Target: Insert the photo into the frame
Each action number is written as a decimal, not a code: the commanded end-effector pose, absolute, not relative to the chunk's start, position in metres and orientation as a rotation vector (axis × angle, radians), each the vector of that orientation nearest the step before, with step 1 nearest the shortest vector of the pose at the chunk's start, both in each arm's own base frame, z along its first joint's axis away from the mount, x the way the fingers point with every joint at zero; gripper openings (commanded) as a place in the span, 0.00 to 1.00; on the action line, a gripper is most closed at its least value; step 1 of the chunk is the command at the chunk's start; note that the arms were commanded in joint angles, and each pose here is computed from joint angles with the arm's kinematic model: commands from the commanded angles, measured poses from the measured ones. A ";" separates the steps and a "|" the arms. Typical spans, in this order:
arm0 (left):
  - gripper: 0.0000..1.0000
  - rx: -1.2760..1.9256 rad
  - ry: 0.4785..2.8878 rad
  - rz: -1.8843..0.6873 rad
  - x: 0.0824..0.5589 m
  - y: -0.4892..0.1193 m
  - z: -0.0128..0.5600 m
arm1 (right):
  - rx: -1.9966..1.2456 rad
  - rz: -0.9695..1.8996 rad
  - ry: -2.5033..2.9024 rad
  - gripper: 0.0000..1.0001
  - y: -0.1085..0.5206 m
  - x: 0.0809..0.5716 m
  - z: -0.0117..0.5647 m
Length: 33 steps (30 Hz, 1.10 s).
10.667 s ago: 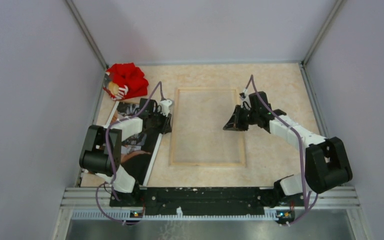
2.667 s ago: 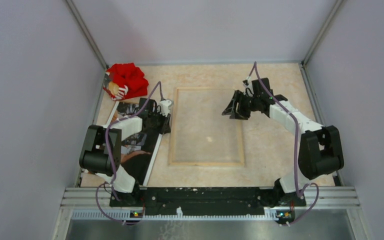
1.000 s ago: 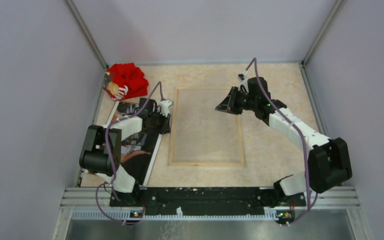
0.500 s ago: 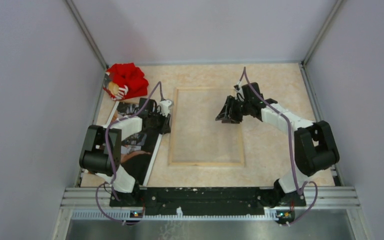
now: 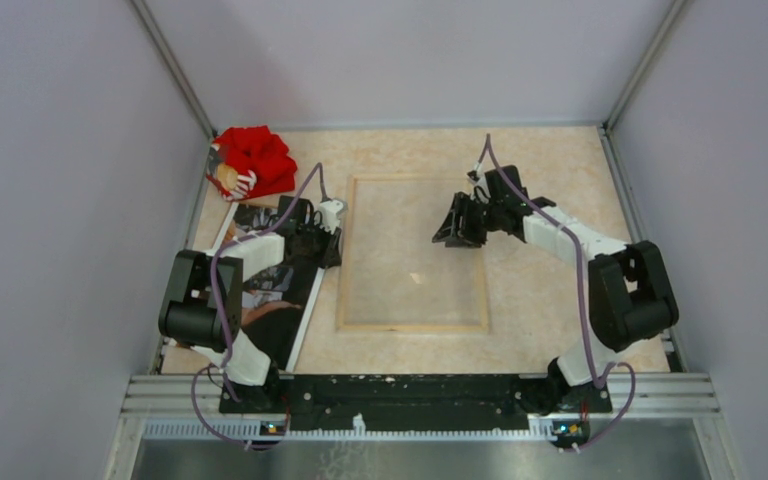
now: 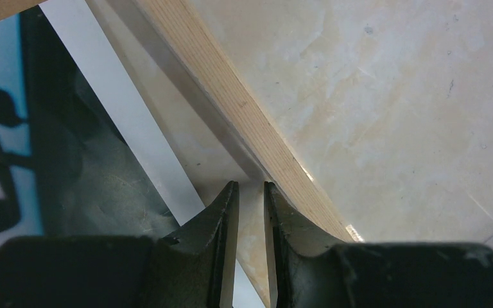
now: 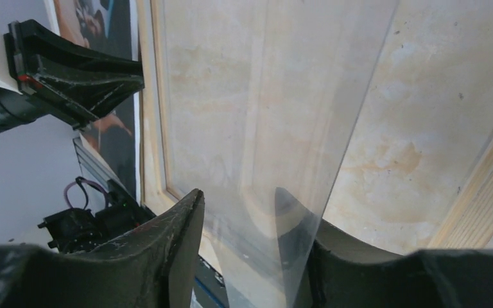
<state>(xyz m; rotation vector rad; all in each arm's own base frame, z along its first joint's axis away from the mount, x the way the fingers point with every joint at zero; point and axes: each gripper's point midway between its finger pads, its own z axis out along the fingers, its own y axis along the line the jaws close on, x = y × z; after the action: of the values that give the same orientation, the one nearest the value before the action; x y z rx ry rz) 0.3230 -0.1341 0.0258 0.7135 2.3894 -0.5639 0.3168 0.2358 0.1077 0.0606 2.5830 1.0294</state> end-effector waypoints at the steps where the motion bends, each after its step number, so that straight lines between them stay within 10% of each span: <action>1: 0.27 0.731 2.415 -0.575 0.317 -0.132 0.023 | 0.022 1.057 2.517 0.48 0.231 0.317 0.129; 7: 0.27 0.728 2.414 -0.571 0.317 -0.132 0.024 | 0.036 1.039 2.528 0.41 0.228 0.320 0.123; 16: 0.27 0.731 2.423 -0.564 0.317 -0.131 0.021 | -0.002 1.150 2.409 0.00 0.238 0.320 0.158; 33: 0.27 0.727 2.430 -0.559 0.317 -0.130 0.018 | -0.029 1.410 2.171 0.00 0.269 0.309 0.239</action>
<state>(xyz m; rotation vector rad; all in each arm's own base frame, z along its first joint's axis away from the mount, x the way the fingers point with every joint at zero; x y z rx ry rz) 0.3229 -0.1340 0.0257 0.7134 2.3906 -0.5637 0.3046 0.2591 0.2070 -0.0101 2.2894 1.3177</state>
